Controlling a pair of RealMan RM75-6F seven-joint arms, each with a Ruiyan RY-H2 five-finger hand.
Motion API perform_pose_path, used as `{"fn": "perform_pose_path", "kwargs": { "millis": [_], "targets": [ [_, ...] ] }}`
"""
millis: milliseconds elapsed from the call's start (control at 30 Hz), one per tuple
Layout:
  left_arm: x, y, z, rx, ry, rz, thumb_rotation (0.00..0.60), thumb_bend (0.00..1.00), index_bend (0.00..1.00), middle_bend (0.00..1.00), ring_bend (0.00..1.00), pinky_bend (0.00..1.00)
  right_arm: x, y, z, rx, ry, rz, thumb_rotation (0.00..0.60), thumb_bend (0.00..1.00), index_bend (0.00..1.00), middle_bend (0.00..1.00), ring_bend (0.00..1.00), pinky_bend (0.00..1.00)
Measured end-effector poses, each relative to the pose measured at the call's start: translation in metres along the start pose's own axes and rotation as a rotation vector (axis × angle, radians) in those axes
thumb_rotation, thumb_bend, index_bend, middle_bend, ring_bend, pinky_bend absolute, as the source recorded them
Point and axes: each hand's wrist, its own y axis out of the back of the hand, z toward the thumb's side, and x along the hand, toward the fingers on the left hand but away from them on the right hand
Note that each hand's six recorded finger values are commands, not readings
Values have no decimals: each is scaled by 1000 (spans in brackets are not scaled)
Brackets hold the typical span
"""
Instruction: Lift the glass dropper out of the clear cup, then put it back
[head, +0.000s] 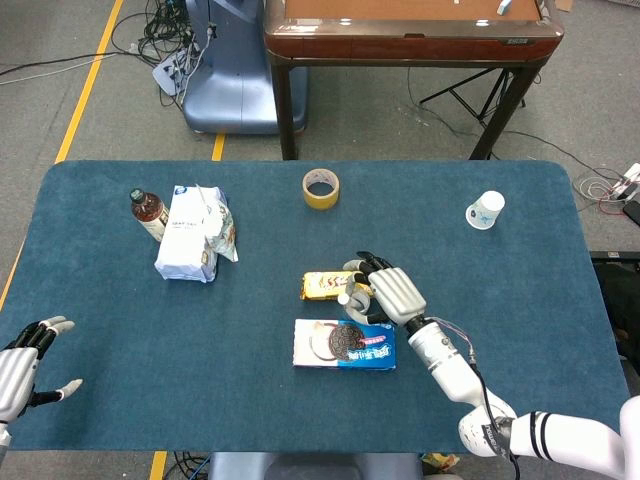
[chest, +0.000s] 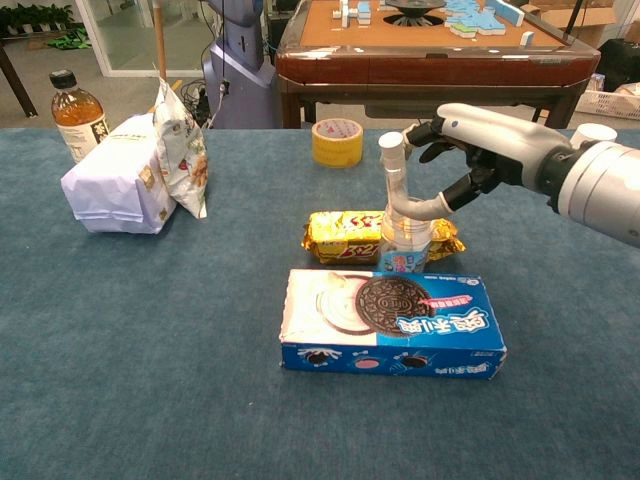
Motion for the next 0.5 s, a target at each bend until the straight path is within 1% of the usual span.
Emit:
{"fn": "perform_pose_path", "kwargs": {
  "millis": [200, 500],
  "targets": [
    [0, 0, 0, 2, -1, -1, 600, 135, 217, 175, 134, 318, 1, 1, -1, -1, -4, -2, 600, 416, 528, 240, 88, 151],
    [0, -1, 0, 3, 1, -1, 600, 135, 217, 175, 134, 319, 2, 4, 1, -1, 4, -14, 600, 426, 548, 247, 88, 151]
  ]
}}
